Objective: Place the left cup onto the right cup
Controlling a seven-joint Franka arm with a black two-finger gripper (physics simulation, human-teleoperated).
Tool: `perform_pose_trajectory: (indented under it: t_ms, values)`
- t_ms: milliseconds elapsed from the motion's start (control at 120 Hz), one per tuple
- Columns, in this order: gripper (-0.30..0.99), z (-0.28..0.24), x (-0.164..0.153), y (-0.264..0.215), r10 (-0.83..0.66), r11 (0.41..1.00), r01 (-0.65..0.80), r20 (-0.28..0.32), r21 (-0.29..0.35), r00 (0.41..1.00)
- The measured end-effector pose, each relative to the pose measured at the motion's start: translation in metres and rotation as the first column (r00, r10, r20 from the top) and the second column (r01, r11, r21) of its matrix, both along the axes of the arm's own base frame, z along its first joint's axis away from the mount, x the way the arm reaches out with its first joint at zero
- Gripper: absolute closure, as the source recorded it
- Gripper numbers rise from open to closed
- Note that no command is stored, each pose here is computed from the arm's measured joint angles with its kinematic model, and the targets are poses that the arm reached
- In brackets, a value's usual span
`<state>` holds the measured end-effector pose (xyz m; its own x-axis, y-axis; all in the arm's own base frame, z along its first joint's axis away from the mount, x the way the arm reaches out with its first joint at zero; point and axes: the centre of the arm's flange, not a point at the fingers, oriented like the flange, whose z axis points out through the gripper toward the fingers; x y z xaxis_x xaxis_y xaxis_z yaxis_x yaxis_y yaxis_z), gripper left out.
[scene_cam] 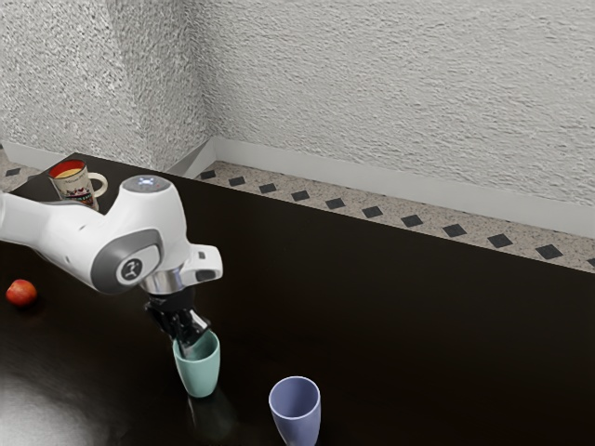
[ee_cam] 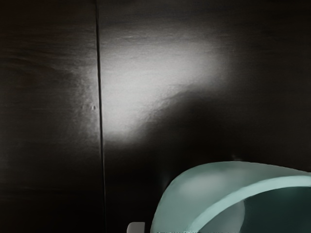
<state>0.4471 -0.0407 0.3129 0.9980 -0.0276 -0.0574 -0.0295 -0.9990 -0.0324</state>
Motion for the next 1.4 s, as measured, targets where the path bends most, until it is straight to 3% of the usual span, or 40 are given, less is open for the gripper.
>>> perform_pose_trajectory:
  t_ms: [317,575,983,1400]
  values:
    - [0.78,0.070,0.043,-0.012,-0.008,1.000,0.008,0.085,0.001,0.996]
    - [0.78,0.138,0.062,-0.072,-0.098,0.995,0.098,0.136,0.002,0.986]
    - [0.78,0.142,0.011,-0.203,-0.287,0.958,0.288,0.109,0.010,0.952]
    - [0.78,0.143,-0.034,-0.203,-0.253,0.967,0.253,0.104,0.017,0.962]
